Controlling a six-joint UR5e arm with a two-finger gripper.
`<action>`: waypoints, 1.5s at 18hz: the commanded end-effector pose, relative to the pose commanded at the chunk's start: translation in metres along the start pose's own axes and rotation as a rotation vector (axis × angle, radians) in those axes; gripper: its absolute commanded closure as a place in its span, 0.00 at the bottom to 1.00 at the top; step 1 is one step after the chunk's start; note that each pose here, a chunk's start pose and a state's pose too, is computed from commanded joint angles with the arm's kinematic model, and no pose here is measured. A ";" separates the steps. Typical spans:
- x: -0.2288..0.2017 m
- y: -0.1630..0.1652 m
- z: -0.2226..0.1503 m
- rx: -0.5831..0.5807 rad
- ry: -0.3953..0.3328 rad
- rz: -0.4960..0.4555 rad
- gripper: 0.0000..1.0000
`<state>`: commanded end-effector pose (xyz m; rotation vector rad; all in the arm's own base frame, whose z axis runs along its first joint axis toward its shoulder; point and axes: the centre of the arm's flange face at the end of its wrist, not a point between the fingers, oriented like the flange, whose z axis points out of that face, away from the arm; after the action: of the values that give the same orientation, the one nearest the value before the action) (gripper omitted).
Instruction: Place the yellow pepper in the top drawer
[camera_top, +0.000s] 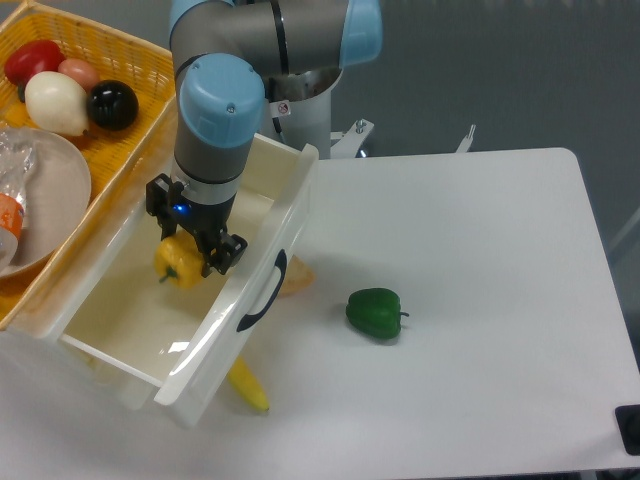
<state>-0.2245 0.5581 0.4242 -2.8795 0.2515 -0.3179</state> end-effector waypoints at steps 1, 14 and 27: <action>0.000 0.000 0.000 0.000 0.000 -0.002 0.09; 0.007 -0.003 -0.015 0.023 -0.012 0.010 0.09; -0.020 0.017 -0.068 0.090 -0.085 -0.044 0.01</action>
<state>-0.2621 0.5313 0.4806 -2.8044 0.1552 -0.2080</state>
